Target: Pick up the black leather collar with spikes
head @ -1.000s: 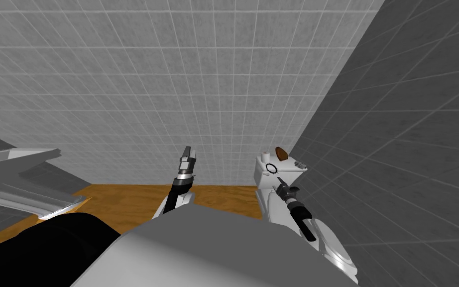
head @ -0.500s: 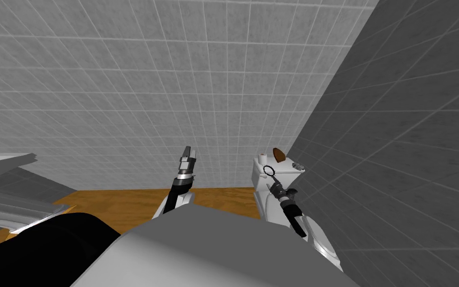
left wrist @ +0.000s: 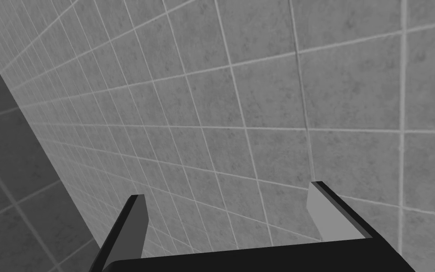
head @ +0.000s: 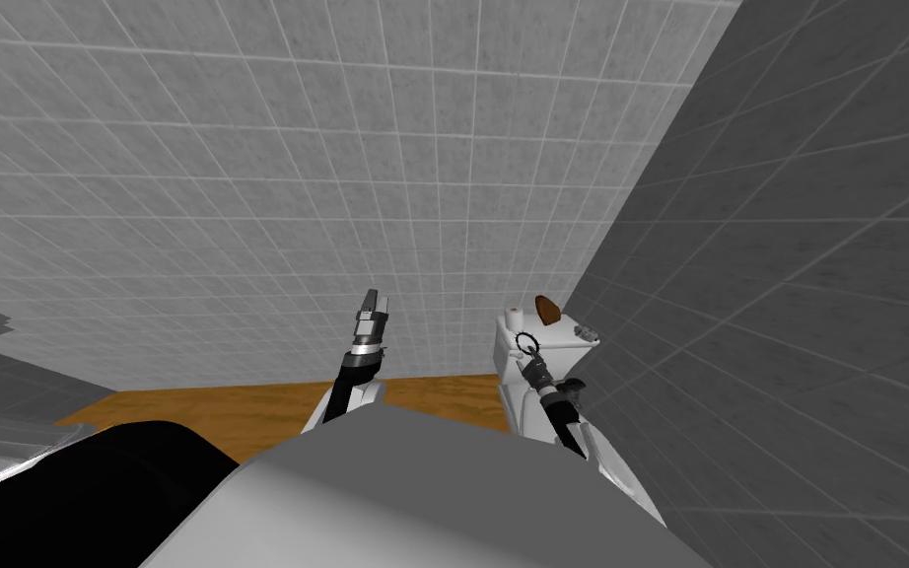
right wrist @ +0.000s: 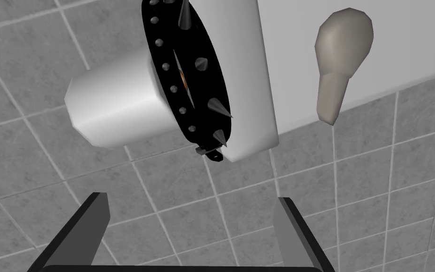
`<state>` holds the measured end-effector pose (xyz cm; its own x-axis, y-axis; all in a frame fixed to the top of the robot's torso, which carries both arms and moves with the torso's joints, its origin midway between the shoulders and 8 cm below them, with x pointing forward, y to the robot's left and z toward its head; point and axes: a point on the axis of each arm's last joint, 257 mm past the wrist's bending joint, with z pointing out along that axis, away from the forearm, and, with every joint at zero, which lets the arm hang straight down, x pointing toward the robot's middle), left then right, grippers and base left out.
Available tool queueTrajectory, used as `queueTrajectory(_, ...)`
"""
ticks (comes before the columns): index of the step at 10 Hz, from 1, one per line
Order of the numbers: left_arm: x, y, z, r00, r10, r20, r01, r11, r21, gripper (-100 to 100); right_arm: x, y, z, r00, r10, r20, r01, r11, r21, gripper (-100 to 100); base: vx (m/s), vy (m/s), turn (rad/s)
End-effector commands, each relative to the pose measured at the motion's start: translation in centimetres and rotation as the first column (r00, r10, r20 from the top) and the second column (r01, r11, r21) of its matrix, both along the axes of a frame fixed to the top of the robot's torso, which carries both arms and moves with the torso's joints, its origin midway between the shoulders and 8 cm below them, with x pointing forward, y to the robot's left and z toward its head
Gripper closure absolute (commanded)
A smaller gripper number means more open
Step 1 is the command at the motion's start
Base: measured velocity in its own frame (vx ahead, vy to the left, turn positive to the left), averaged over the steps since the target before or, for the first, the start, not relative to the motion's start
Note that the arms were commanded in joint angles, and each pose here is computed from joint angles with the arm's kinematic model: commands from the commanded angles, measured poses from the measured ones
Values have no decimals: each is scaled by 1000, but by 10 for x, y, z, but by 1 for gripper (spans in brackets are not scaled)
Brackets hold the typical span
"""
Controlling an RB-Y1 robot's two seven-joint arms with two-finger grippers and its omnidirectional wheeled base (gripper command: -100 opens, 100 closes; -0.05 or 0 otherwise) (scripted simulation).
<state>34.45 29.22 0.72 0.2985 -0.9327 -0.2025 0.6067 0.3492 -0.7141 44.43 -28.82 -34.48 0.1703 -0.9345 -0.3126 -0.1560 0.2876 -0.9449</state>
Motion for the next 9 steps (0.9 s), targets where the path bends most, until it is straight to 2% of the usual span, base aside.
queueTrajectory(1, 0, 0, 0, 1000, 0, 0, 0, 1000, 0, 0, 0, 12, -1, 1000, -3, 5, 3, 999, 35, -100, 81, -73, -32)
queueTrajectory(3, 0, 0, 0, 1000, 0, 0, 0, 1000, 0, 0, 0, 23, -4, 1000, -11, 4, 11, 997, 71, -100, 57, -63, -25)
queueTrajectory(4, 0, 0, 0, 1000, 0, 0, 0, 1000, 0, 0, 0, 19, -1, 1000, -8, 5, 8, 998, 59, -100, 23, -28, 2)
queueTrajectory(5, 0, 0, 0, 1000, 0, 0, 0, 1000, 0, 0, 0, 20, -1, 1000, -9, 5, 8, 998, 61, 0, 5, -5, 1)
queueTrajectory(6, 0, 0, 0, 1000, 0, 0, 0, 1000, 0, 0, 0, 19, -1, 1000, -9, 5, 8, 998, 61, -100, 0, 0, 0)
queueTrajectory(7, 0, 0, 0, 1000, 0, 0, 0, 1000, 0, 0, 0, 19, -1, 1000, -9, 5, 8, 998, 61, 100, 0, 0, 0)
queueTrajectory(9, 0, 0, 0, 1000, 0, 0, 0, 1000, 0, 0, -1, 21, -3, 1000, -8, 1, 8, 998, 63, 100, 0, 0, 0)
